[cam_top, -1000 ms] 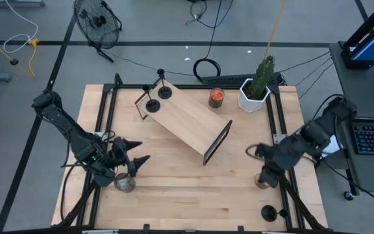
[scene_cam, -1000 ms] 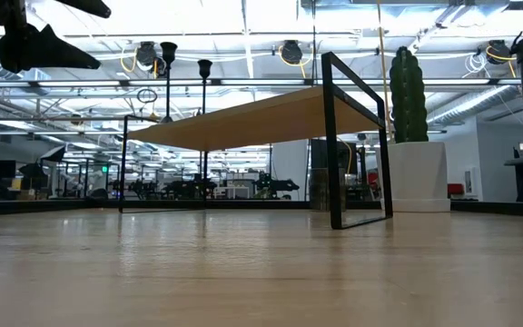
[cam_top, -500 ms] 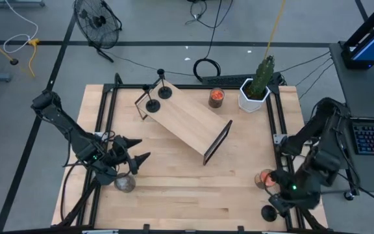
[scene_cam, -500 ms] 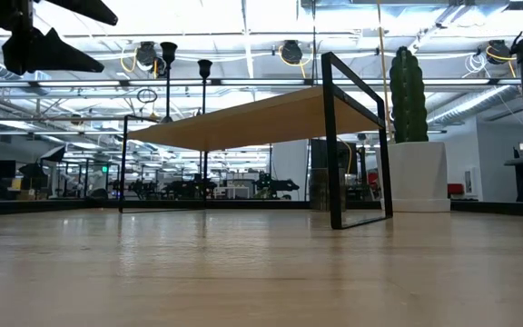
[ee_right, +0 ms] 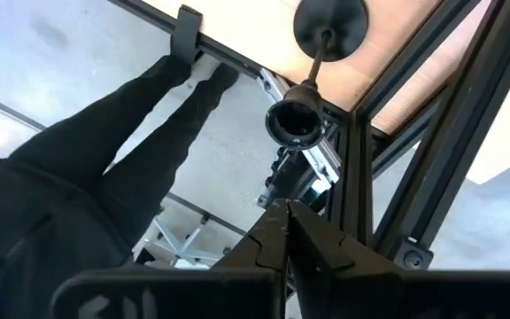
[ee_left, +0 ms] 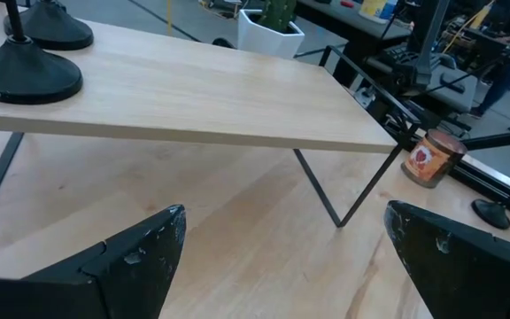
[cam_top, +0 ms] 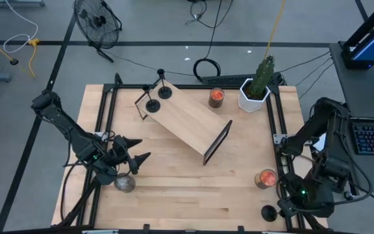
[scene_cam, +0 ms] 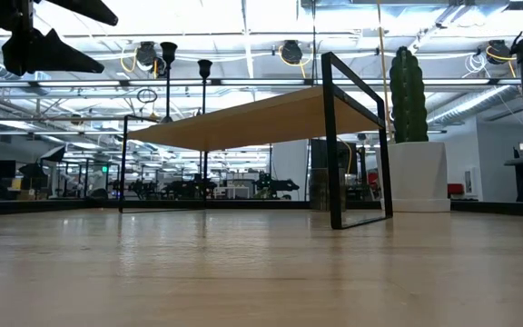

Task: Pick & Place candle stick holders
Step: Put the black candle holder on the shelf

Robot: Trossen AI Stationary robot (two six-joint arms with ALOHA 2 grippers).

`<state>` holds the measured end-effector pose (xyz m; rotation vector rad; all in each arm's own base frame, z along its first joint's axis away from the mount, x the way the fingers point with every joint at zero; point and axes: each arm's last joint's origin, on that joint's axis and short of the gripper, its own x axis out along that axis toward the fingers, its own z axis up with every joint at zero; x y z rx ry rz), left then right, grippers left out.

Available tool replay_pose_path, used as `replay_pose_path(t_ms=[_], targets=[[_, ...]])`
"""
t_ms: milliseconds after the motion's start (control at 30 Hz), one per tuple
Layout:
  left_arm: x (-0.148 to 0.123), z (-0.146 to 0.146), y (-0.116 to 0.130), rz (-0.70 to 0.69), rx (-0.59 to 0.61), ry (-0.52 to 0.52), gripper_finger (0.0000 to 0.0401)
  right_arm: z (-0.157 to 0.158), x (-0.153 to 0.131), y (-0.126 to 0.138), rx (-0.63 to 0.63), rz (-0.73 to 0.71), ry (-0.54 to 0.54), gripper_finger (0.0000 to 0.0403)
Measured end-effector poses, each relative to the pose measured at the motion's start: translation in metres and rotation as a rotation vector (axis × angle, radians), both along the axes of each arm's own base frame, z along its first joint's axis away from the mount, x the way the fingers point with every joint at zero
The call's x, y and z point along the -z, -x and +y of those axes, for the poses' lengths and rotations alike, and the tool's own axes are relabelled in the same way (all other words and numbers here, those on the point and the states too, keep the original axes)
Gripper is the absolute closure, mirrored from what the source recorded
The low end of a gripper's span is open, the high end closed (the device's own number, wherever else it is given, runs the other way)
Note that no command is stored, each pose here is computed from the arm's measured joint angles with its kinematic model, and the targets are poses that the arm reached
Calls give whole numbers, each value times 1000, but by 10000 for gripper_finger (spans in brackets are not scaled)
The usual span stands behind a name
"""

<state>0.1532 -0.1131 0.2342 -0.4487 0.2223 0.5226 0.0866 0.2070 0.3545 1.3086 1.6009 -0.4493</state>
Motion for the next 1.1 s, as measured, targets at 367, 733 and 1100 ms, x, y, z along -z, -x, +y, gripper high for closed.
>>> replay_pose_path(t_ms=[367, 733, 1100], targets=[[0, 0, 0, -6, -7, -4, 9, 3, 0, -4, -9, -108, -6, 399], [0, 0, 0, -6, -8, -5, 9, 7, 21, 0, -91, 66, -42, 399], [0, 0, 0, -7, -9, -4, 9, 8, 23, -1, -145, 7, -42, 380]])
